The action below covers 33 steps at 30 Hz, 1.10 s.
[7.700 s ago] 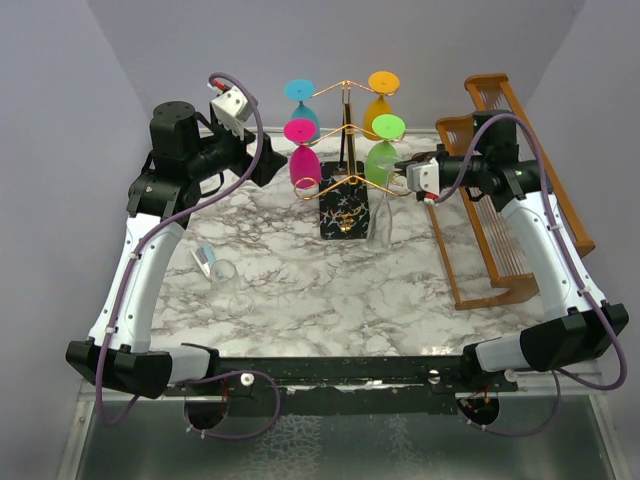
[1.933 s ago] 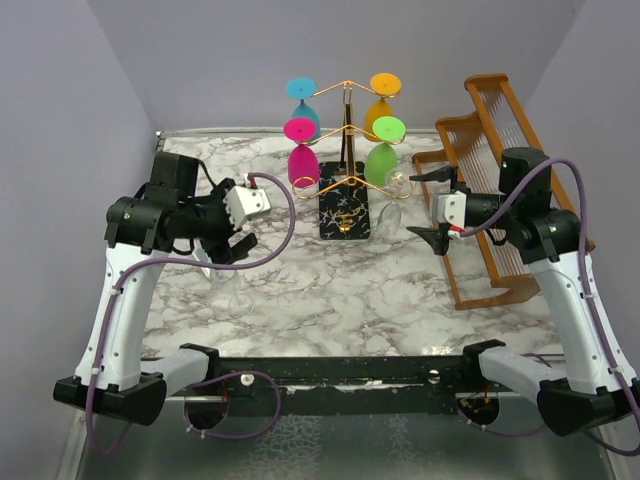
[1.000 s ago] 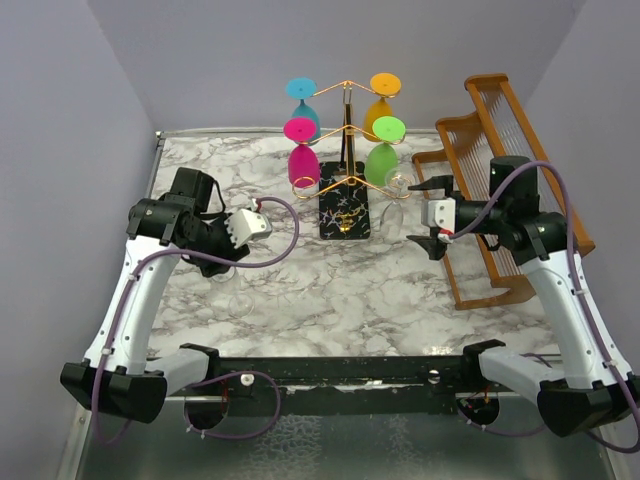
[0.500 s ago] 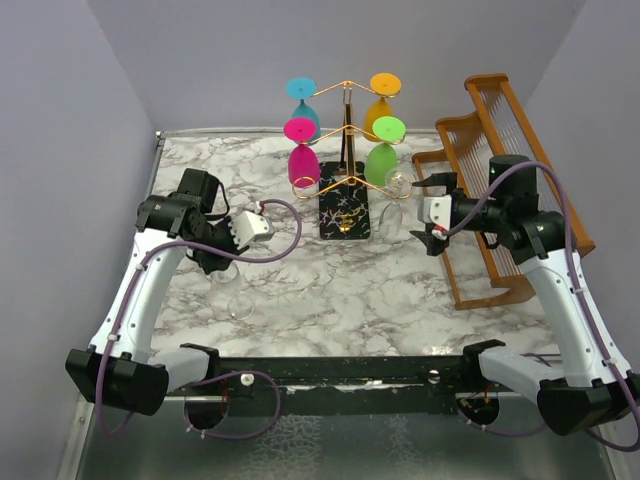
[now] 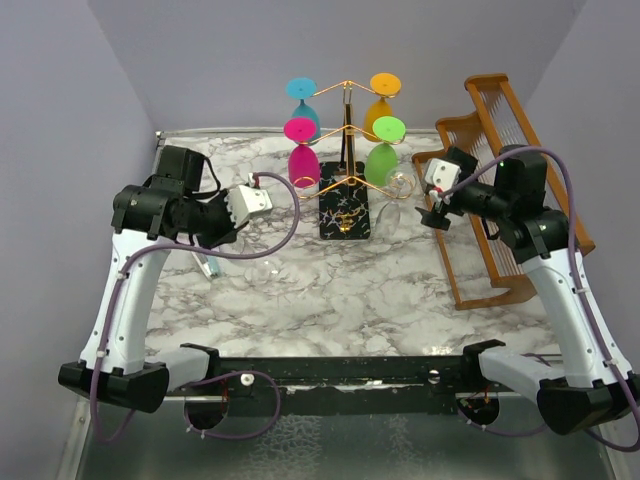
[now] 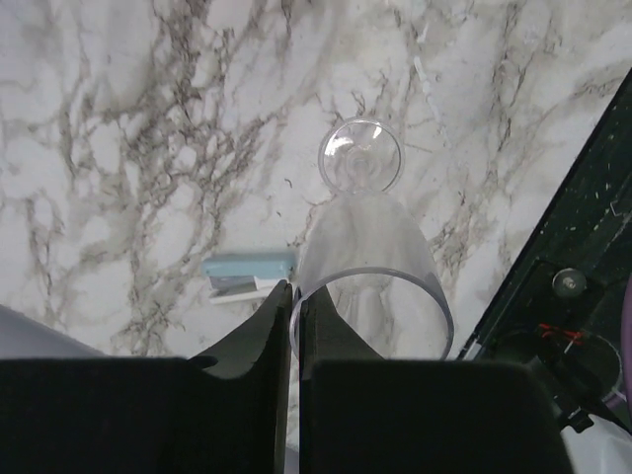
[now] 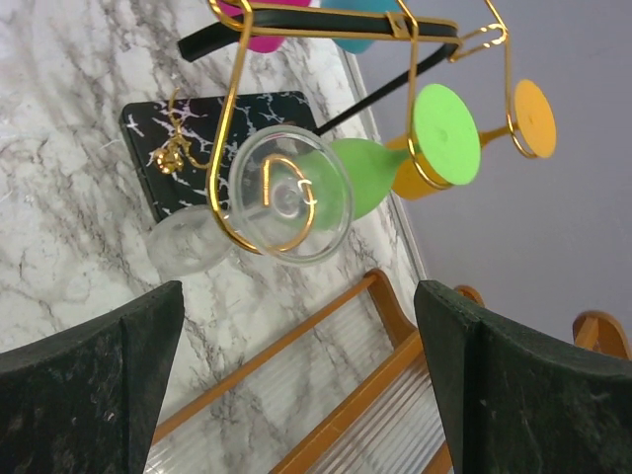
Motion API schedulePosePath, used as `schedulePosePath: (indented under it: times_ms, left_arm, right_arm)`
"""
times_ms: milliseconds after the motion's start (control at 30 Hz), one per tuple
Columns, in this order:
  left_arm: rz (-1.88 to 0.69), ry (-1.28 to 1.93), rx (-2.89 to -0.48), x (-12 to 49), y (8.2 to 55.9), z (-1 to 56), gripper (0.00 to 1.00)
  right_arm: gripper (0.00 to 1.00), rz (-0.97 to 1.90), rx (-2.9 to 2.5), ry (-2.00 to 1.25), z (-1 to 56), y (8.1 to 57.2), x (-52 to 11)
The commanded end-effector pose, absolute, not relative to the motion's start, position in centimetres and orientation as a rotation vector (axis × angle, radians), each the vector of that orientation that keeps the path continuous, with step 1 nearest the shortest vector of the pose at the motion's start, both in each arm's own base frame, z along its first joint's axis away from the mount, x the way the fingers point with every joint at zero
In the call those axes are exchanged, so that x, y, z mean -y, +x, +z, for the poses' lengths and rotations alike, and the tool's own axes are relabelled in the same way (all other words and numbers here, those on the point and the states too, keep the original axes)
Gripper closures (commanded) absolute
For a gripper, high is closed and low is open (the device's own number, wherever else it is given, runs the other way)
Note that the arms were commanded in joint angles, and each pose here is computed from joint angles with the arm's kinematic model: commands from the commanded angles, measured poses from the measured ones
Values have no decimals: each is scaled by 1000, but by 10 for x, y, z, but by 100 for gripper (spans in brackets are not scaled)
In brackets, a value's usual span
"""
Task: Place the wine glass upside down on the wine glass rack
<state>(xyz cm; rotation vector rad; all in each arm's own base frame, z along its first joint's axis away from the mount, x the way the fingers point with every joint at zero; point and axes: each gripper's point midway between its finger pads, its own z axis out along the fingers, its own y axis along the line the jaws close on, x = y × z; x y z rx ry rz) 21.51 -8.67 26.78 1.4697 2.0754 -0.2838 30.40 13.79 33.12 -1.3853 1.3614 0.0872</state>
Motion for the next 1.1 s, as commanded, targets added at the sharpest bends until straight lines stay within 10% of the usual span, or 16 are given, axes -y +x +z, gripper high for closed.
schedulePosePath:
  times_ms: [0, 700, 1067]
  left_arm:
    - [-410, 1438, -1865, 116, 209, 317, 100]
    - [-742, 1060, -1546, 183, 257, 434, 100]
    - [-889, 830, -1493, 200, 289, 475, 100]
  right_arm:
    - [1, 34, -1387, -1219, 364, 318, -131]
    - [1, 475, -1319, -1131, 392, 293, -180]
    - [21, 769, -1465, -1009, 392, 304, -203]
